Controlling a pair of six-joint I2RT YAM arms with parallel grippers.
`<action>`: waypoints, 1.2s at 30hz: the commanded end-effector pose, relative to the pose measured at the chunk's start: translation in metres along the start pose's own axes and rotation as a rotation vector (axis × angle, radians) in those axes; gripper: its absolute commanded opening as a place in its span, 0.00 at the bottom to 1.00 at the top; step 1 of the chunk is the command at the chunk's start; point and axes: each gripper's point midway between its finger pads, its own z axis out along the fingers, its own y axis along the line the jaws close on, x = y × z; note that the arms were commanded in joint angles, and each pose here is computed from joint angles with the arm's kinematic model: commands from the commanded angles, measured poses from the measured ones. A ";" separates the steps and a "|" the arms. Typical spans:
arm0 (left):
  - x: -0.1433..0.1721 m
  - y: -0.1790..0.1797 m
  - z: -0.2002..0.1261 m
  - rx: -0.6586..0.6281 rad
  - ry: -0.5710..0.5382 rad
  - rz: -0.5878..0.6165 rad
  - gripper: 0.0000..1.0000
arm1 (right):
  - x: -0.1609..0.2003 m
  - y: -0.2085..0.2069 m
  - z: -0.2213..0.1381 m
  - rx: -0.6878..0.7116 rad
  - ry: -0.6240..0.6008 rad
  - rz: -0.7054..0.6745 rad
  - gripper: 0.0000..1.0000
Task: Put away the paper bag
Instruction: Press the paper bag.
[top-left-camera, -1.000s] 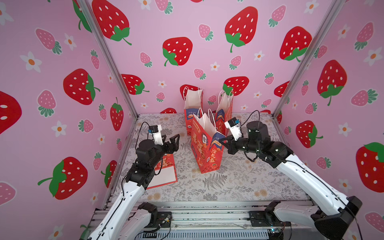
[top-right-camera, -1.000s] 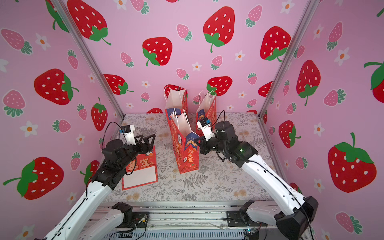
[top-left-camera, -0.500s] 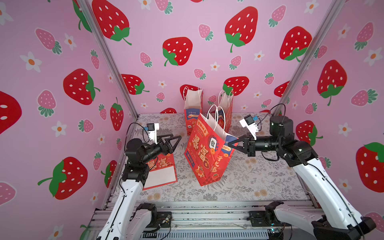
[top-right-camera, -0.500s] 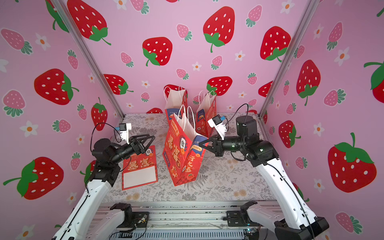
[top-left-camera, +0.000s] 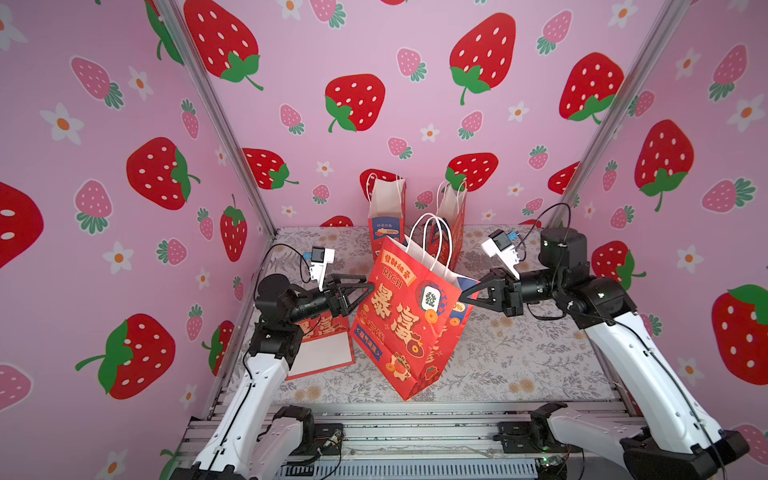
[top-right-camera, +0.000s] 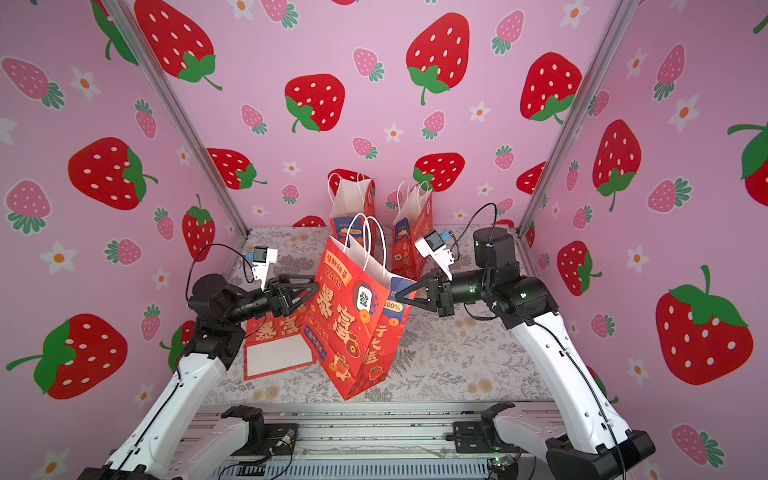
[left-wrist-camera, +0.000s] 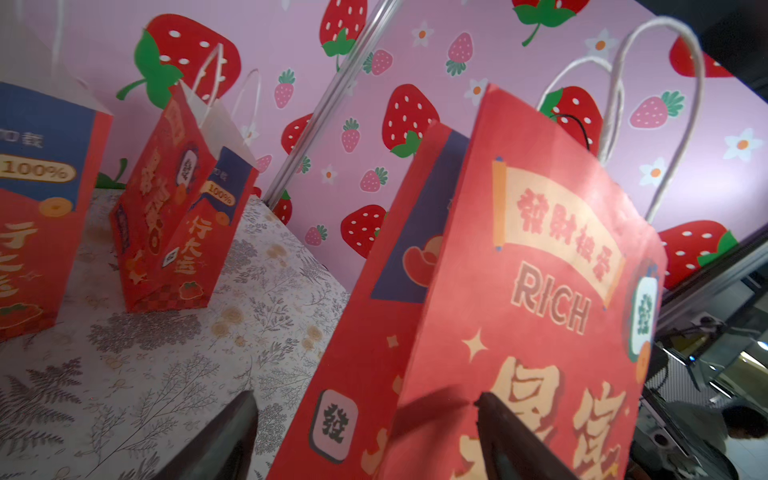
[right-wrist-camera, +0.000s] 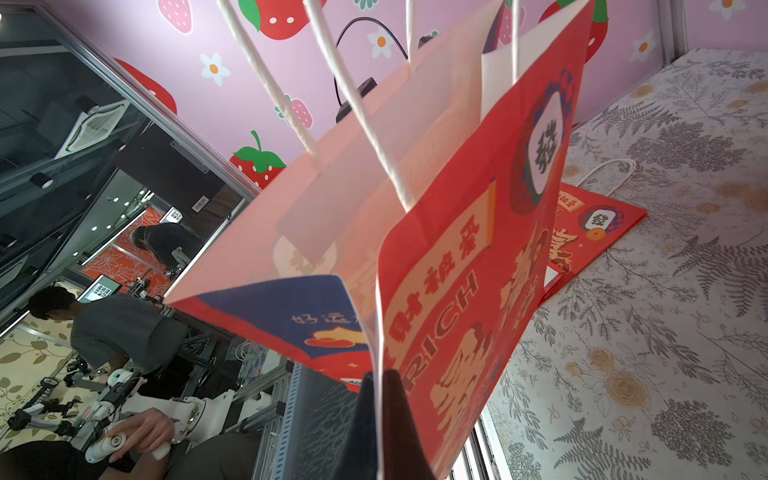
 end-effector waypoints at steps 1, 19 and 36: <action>-0.005 -0.046 0.006 0.125 0.054 0.113 0.72 | -0.005 0.019 -0.006 -0.043 -0.012 -0.030 0.00; -0.012 -0.051 0.007 0.093 0.005 0.144 0.20 | -0.015 0.002 -0.006 0.017 -0.094 0.012 0.10; -0.031 -0.030 -0.001 -0.012 -0.108 0.102 0.00 | -0.037 0.018 0.013 -0.051 -0.357 0.033 0.89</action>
